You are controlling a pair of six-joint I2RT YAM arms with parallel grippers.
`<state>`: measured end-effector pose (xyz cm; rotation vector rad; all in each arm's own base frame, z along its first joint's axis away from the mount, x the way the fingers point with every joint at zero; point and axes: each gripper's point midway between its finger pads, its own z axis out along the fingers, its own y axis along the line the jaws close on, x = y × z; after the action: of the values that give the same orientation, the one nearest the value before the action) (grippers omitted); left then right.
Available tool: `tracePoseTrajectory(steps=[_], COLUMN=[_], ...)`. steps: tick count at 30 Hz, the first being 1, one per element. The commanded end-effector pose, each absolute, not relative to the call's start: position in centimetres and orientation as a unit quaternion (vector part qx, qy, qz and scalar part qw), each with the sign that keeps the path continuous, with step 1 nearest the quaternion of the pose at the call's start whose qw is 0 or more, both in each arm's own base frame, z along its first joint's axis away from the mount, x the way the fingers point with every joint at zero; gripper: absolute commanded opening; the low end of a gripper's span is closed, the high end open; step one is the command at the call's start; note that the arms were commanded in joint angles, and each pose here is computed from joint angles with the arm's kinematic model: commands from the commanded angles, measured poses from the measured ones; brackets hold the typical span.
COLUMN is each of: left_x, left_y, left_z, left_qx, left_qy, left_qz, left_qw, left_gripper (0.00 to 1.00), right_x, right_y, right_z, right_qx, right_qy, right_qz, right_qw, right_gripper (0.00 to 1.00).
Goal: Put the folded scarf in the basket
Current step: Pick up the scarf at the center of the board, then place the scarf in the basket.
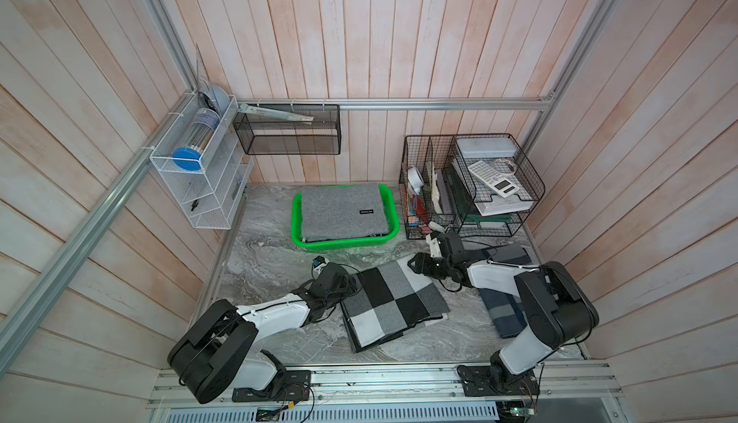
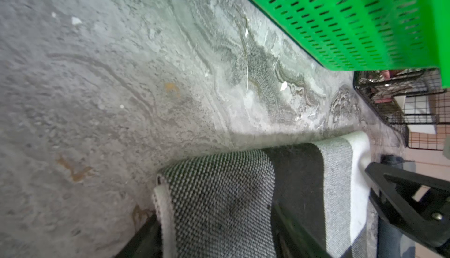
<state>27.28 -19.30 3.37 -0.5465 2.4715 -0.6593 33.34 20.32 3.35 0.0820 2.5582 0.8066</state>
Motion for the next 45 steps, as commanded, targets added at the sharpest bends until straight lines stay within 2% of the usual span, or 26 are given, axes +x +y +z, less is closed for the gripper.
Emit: tracePoseTrajectory(steps=[1, 3, 9, 10, 17, 24, 35, 45], left_x=[25.9, 26.1, 26.4, 26.4, 26.5, 26.5, 28.3, 33.2], left_y=[-18.9, -19.1, -19.8, -19.8, -19.3, -18.3, -15.5, -12.1], left_z=[1.6, 1.8, 2.7, 3.1, 7.3, 13.2, 20.6, 28.1], left_qx=[-0.196, -0.193, -0.172, -0.169, -0.146, -0.109, -0.102, -0.137], left_qy=[0.928, 0.927, 0.924, 0.922, 0.89, 0.851, 0.827, 0.795], left_qz=[-0.221, -0.224, -0.244, -0.249, -0.293, -0.318, -0.249, -0.181], left_qw=[0.226, 0.229, 0.24, 0.245, 0.318, 0.404, 0.493, 0.563], left_gripper=[0.62, 0.53, 0.01, 0.0, 0.0, 0.0, 0.0, 0.0], right_x=[32.4, 32.4, 32.1, 32.1, 30.8, 29.2, 28.5, 32.9], right_y=[20.7, 20.9, 21.2, 21.2, 20.6, 21.2, 22.4, 24.5], right_z=[2.1, 2.2, 3.1, 3.5, 7.7, 14.0, 24.8, 30.3], right_qx=[0.026, 0.025, 0.017, 0.016, 0.01, -0.016, -0.056, -0.061], right_qy=[0.935, 0.935, 0.931, 0.929, 0.9, 0.848, 0.765, 0.751], right_qz=[0.29, 0.292, 0.297, 0.3, 0.335, 0.4, 0.438, 0.405], right_qw=[0.2, 0.2, 0.21, 0.216, 0.277, 0.348, 0.47, 0.518], right_gripper=[0.56, 0.47, 0.07, 0.02, 0.0, 0.0, 0.0, 0.0])
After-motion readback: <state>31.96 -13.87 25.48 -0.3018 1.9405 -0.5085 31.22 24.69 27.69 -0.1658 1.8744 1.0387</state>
